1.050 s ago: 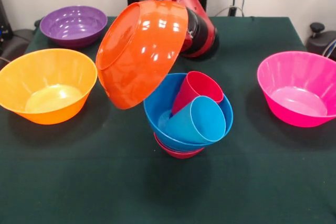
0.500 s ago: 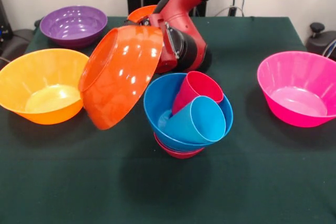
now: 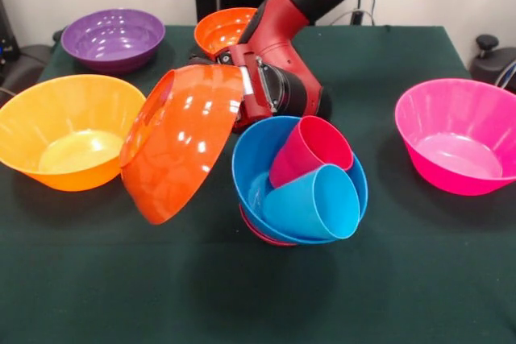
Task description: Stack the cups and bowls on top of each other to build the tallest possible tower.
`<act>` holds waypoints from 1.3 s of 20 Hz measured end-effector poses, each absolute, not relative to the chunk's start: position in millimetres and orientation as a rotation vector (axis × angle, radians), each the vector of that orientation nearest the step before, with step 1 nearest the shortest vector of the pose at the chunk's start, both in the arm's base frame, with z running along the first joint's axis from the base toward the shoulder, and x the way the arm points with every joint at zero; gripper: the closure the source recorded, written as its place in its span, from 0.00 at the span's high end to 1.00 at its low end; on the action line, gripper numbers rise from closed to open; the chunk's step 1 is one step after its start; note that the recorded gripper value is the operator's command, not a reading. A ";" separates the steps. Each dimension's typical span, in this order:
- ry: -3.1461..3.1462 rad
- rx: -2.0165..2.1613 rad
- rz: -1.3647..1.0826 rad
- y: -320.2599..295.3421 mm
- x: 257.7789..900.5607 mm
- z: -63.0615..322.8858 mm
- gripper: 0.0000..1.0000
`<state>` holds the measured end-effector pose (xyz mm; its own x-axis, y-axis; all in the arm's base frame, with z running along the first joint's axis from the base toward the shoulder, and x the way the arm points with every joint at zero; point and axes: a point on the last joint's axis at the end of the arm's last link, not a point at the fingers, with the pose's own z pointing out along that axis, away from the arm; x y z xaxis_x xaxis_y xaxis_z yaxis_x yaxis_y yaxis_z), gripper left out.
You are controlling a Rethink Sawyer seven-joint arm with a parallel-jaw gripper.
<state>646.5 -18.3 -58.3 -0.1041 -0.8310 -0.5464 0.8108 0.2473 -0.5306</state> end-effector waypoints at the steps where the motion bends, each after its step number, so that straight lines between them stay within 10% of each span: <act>1: 0.942 -0.030 -1.385 -16.5 647.6 -58.0 0.00; 26: 0.956 -0.056 -1.363 6.3 652.4 -59.1 0.00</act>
<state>652.4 6.3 -59.1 -0.0934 -0.8360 -0.5407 0.7934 0.2656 -0.5477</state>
